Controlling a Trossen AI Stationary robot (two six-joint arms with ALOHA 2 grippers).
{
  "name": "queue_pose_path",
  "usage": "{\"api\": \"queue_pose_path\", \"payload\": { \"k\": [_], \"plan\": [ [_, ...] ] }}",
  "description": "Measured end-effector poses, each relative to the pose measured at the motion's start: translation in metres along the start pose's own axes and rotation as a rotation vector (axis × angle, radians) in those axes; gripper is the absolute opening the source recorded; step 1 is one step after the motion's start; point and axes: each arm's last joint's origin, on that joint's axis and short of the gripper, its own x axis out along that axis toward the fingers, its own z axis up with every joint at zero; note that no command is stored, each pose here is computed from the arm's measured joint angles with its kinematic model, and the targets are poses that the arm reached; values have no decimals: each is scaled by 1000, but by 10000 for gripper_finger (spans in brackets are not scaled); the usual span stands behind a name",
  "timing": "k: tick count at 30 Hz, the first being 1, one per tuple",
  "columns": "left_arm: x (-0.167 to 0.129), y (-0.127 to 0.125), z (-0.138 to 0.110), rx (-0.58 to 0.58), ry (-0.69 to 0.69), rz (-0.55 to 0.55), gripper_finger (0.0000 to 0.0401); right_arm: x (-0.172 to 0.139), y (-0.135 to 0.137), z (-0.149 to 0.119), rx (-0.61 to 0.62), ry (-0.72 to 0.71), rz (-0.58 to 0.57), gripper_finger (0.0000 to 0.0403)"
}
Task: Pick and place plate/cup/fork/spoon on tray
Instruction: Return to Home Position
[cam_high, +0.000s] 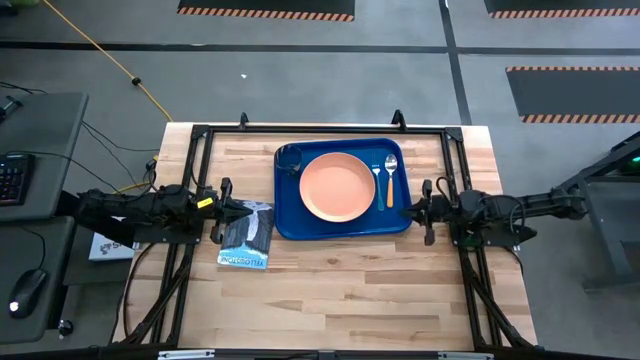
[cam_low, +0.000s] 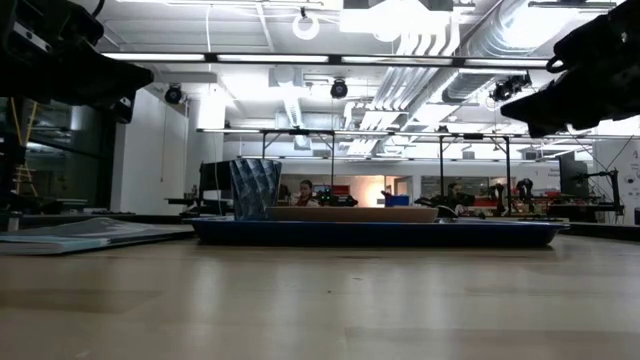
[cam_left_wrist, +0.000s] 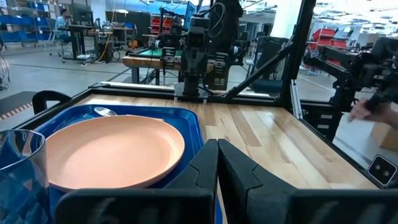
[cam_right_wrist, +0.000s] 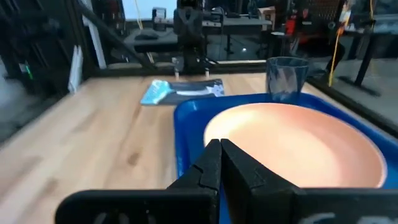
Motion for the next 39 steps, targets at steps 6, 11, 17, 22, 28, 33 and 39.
{"api": "queue_pose_path", "payload": {
  "k": [6, 11, 17, 22, 28, 33, 39],
  "plan": [
    [0, 0, 0, 0, -1, 0, 0, 1, 0, -1, -100, 17, 2, 0],
    [0, 0, 0, 0, 0, 0, 0, 1, 0, -1, -60, 17, 2, 0],
    [0, 0, 0, 0, 0, 0, 0, 1, 0, -1, -16, 16, 2, 0],
    [0, 0, 0, 0, 0, 0, 0, -3, 0, 4, -4, -53, 7, 0],
    [0, 0, 0, 0, 0, 0, 0, -11, -1, 14, 14, -178, 8, 0],
    [0, 0, 0, 0, 1, 0, 0, -11, -1, 14, 15, -179, 8, 0],
    [0, 0, 0, 0, 0, 0, 0, -10, -1, 12, 11, -154, 8, 0]
  ]
}}
